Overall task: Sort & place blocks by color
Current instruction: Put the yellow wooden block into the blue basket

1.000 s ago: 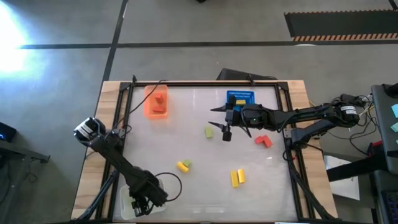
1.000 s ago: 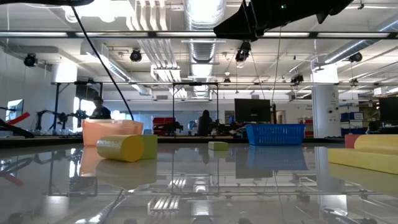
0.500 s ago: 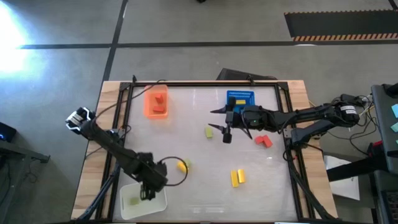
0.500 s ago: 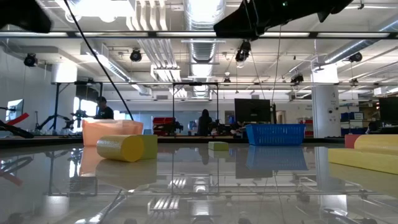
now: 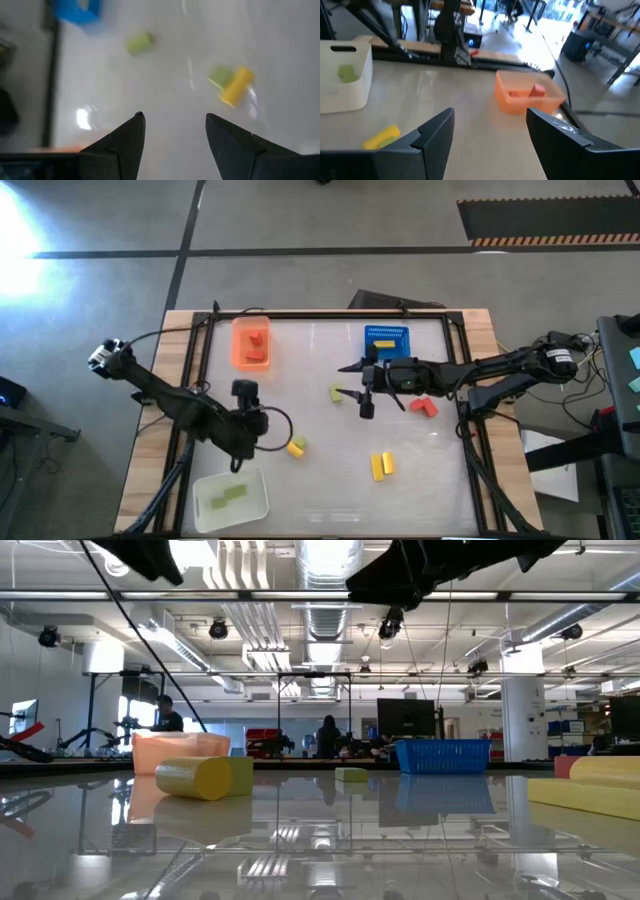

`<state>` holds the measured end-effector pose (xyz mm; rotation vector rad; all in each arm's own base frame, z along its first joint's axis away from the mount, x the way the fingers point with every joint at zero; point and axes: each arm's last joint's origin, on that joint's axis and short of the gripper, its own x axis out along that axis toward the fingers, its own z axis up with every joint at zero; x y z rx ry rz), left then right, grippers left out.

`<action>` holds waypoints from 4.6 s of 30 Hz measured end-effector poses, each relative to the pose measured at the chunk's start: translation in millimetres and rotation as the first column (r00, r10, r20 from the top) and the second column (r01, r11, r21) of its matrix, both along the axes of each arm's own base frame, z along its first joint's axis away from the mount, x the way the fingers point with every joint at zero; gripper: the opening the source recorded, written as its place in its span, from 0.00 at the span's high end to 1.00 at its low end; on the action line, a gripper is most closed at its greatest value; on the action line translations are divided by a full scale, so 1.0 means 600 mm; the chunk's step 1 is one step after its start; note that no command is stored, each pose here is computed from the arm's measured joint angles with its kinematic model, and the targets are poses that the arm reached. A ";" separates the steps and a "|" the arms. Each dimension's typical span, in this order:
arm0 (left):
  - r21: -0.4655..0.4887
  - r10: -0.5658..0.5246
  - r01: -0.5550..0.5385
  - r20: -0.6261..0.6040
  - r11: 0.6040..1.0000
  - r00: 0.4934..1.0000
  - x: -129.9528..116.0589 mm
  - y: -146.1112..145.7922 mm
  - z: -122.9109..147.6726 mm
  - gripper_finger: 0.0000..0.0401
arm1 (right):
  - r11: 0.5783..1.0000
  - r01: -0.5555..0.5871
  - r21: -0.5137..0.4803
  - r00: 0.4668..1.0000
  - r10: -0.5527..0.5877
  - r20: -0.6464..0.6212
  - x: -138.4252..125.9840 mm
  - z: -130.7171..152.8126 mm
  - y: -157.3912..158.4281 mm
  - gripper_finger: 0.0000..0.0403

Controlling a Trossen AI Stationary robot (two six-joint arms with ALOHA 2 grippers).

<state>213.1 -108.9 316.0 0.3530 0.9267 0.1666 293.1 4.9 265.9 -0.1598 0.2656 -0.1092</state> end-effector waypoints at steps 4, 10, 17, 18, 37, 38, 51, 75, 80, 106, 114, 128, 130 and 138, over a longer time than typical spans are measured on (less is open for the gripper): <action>0.078 -0.024 0.014 0.134 0.997 0.991 -0.008 0.014 0.007 0.52 | 0.999 0.034 0.026 0.999 -0.033 -0.030 -0.002 -0.005 -0.001 0.41; 0.175 -0.038 -0.006 0.249 0.985 0.968 -0.023 0.030 -0.002 0.52 | 0.996 0.053 0.068 0.998 -0.050 -0.039 -0.002 -0.008 -0.003 0.41; 0.283 0.024 -0.121 0.324 0.951 0.946 -0.040 0.049 -0.023 0.52 | 0.983 0.112 0.145 0.987 -0.093 -0.132 -0.002 -0.006 -0.001 0.41; 0.293 0.035 -0.138 0.332 0.946 0.943 -0.043 0.051 -0.025 0.52 | 0.980 0.122 0.157 0.982 -0.097 -0.159 -0.001 -0.005 0.001 0.41; 0.442 0.075 -0.233 0.347 0.866 0.935 -0.055 0.064 -0.031 0.52 | 0.636 0.710 0.302 0.528 -0.196 -0.826 0.039 -0.008 0.079 0.41; 0.448 0.071 -0.229 0.343 0.864 0.937 -0.055 0.064 -0.031 0.52 | 0.603 0.743 0.290 0.490 -0.194 -0.850 0.039 -0.010 0.086 0.41; 0.459 0.067 -0.223 0.332 0.860 0.941 -0.057 0.065 -0.034 0.52 | 0.317 0.935 0.158 0.186 -0.062 -0.981 0.033 -0.068 0.197 0.43; 0.464 0.066 -0.219 0.324 0.858 0.944 -0.058 0.066 -0.039 0.52 | 0.249 0.967 -0.049 -0.013 -0.143 -0.990 0.022 -0.165 0.256 0.43; 0.464 0.066 -0.219 0.324 0.858 0.944 -0.058 0.066 -0.039 0.52 | 0.260 0.964 -0.061 -0.014 -0.181 -0.983 0.018 -0.175 0.252 0.44; 0.461 0.066 -0.218 0.323 0.860 0.944 -0.058 0.066 -0.040 0.52 | 0.337 0.935 -0.115 -0.047 -0.204 -0.978 0.007 -0.177 0.230 0.72; 0.459 0.065 -0.216 0.323 0.861 0.944 -0.058 0.065 -0.040 0.52 | 0.410 0.903 -0.127 -0.008 -0.280 -0.960 0.014 -0.098 0.169 0.72; 0.462 0.064 -0.213 0.319 0.861 0.946 -0.058 0.066 -0.042 0.52 | 0.682 0.714 -0.157 0.153 -0.370 -0.916 0.057 -0.021 -0.018 0.72; 0.462 0.064 -0.213 0.319 0.861 0.946 -0.058 0.066 -0.042 0.52 | 0.732 0.659 -0.173 0.145 -0.349 -0.926 0.055 -0.021 -0.047 0.72; 0.463 0.062 -0.212 0.317 0.860 0.946 -0.058 0.066 -0.042 0.52 | 0.834 0.526 -0.168 0.154 -0.288 -0.945 0.046 -0.021 -0.154 0.72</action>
